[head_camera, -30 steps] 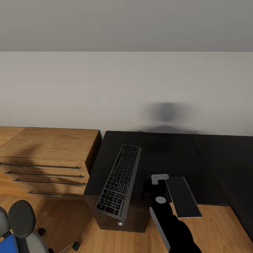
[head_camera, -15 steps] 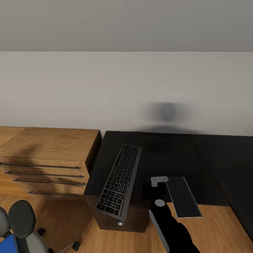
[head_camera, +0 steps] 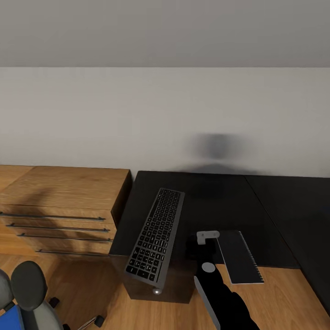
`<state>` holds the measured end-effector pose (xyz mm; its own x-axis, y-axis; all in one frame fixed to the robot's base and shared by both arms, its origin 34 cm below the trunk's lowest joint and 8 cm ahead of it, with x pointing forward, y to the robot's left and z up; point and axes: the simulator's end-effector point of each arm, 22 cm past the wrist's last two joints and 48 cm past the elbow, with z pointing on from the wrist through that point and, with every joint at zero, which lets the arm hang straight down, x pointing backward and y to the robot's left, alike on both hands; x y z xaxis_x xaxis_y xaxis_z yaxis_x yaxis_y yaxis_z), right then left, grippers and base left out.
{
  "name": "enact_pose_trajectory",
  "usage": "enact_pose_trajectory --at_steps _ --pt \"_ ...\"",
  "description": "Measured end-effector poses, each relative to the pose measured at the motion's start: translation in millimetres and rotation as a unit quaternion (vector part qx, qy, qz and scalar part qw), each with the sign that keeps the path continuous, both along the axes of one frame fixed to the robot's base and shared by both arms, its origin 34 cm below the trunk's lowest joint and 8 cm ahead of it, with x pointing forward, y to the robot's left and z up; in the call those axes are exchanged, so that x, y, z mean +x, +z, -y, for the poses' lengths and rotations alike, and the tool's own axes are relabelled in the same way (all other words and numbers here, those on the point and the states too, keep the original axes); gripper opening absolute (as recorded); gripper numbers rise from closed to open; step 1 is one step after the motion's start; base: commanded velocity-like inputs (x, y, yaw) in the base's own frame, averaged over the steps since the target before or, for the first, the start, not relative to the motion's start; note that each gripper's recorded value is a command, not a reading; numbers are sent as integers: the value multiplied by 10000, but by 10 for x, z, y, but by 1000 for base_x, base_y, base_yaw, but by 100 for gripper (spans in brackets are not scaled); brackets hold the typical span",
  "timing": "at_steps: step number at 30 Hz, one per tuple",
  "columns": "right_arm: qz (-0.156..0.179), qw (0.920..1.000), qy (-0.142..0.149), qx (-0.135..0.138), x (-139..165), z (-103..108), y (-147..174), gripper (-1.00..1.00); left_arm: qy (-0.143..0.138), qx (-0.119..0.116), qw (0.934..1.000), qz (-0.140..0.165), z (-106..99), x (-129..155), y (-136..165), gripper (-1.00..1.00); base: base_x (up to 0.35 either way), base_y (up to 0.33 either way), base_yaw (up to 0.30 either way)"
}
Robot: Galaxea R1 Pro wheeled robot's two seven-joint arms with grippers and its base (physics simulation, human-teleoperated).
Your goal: In the bedroom, organize the workspace by keeping the computer under the desk, ensuring the monitor is on the desk, placing the keyboard on the desk next to the monitor, placing the mouse on the desk next to the keyboard, moving the folder from the swivel chair onto the desk next to the mouse, stacking the notebook on top of the folder with the pen on top of the notebook, and positioning the swivel chair next to the desk.
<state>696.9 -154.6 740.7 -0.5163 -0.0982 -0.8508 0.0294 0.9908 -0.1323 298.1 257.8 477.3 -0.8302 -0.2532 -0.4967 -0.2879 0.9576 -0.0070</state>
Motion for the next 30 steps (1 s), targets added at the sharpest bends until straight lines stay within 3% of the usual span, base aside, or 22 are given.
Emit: enact_pose_trajectory --at_steps 8,9,26,30 --pt "21 10000 1 4 3 1 2 -100 0 0 10000 0 0 0 0 100 0 0 0" --pt "21 10000 0 5 3 2 2 100 0 0 10000 0 0 0 0 100 0 0 0" --pt "-73 10000 -24 -25 -37 30 -67 100 -3 -3 10000 1 2 1 32 100 0 0 0" --pt "99 9999 -45 54 38 20 180 100 -4 -5 10000 0 3 1 96 100 0 0 0"
